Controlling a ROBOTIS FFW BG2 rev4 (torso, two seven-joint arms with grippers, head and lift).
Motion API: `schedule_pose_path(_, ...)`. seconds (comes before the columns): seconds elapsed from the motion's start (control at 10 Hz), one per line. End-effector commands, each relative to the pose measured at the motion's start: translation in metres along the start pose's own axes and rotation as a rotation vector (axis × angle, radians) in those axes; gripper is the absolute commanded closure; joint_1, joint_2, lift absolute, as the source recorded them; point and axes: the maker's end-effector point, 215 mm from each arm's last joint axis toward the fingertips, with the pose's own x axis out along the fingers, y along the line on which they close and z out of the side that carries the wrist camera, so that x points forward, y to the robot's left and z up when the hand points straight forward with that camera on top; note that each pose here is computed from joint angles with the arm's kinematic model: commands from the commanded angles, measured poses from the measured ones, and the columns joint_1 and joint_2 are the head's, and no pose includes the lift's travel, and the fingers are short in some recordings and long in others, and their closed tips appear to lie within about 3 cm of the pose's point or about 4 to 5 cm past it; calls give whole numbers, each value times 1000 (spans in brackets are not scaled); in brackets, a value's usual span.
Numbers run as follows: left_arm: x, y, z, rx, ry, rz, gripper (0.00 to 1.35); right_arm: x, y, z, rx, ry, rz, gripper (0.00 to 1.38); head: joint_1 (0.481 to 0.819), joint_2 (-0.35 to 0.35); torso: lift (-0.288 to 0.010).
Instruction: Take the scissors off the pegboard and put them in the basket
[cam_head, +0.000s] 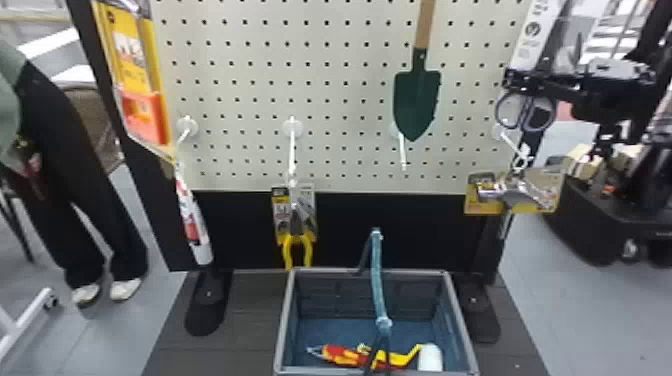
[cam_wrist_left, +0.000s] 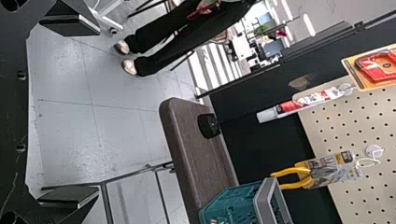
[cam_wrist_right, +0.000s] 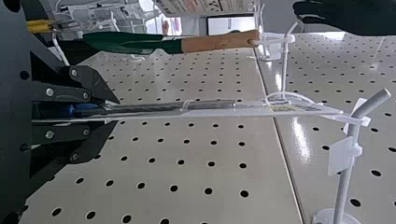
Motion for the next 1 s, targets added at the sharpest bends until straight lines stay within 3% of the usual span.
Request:
schedule_pose_path(0.0, 0, 0, 0, 1, 1, 0, 101, 0, 1, 1, -1, -2, 2, 1248, 549, 0, -100)
schedule_pose_path(0.4, 0, 1, 0, 0, 0, 0, 102, 0, 2, -1, 10, -2, 4, 1248, 549, 0, -100)
schedule_pose_path(0.9, 0, 2, 0, 1, 1, 2, 101, -5, 9, 20, -35, -18, 1, 1248, 549, 0, -100)
